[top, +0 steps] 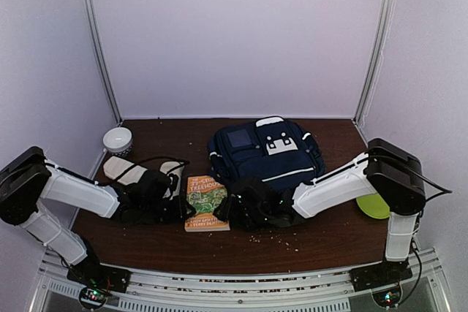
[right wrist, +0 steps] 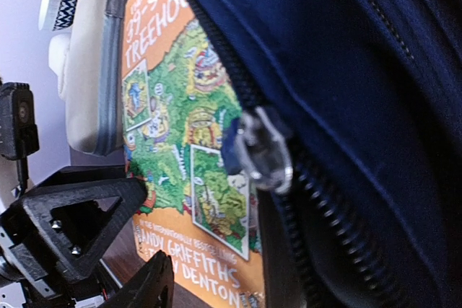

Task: Pack the student bag
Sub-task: Pick up the book from the center of the board.

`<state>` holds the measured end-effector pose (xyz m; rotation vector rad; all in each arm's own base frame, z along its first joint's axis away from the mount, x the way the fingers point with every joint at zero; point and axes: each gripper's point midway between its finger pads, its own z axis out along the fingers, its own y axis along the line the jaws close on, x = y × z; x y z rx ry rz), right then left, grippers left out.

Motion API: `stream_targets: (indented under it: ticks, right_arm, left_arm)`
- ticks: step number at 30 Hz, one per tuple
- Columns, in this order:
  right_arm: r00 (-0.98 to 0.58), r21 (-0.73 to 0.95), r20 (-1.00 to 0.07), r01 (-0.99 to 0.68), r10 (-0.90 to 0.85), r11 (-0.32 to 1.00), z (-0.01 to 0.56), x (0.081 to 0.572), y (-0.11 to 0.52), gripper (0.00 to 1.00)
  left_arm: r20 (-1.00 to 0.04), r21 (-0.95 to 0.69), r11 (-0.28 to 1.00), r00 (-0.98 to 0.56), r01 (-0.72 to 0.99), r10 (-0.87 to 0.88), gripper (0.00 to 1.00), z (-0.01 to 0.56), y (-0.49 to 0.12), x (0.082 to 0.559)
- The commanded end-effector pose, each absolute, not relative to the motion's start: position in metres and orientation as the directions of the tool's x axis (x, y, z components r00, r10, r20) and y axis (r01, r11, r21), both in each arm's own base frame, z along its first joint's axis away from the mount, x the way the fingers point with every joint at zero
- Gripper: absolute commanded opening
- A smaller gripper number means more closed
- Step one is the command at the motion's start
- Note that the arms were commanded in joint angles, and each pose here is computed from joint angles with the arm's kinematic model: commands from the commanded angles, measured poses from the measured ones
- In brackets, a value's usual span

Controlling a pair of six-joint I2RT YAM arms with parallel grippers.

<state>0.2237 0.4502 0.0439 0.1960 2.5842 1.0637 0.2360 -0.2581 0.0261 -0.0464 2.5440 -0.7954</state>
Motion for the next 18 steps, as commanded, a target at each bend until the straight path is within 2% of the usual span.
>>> stream_targets:
  ticks: [1, 6, 9, 14, 18]
  right_arm:
    - [-0.951, 0.656, -0.227, 0.011, 0.211, 0.755, 0.021, 0.22, 0.45, 0.61]
    - [-0.958, 0.686, -0.207, 0.001, 0.197, 0.728, 0.024, 0.216, 0.459, 0.56]
    - [-0.964, 0.728, -0.187, -0.008, 0.187, 0.686, 0.033, 0.212, 0.469, 0.44]
    - [-0.957, 0.757, -0.211, -0.033, 0.197, 0.653, 0.053, 0.214, 0.469, 0.29]
    - [-0.949, 0.759, -0.247, -0.064, 0.195, 0.648, 0.069, 0.214, 0.464, 0.09]
  left_arm:
    - [-0.367, -0.573, 0.805, -0.926, 0.156, -0.083, 0.3, 0.011, -0.272, 0.211]
    - [-0.37, -0.578, 0.799, -0.926, 0.166, -0.075, 0.28, 0.013, -0.275, 0.208]
    - [-0.37, -0.578, 0.797, -0.927, 0.175, -0.065, 0.26, 0.013, -0.277, 0.205]
    - [-0.377, -0.572, 0.802, -0.924, 0.172, -0.071, 0.24, 0.015, -0.275, 0.205]
    - [-0.386, -0.558, 0.812, -0.92, 0.172, -0.07, 0.24, 0.017, -0.27, 0.204]
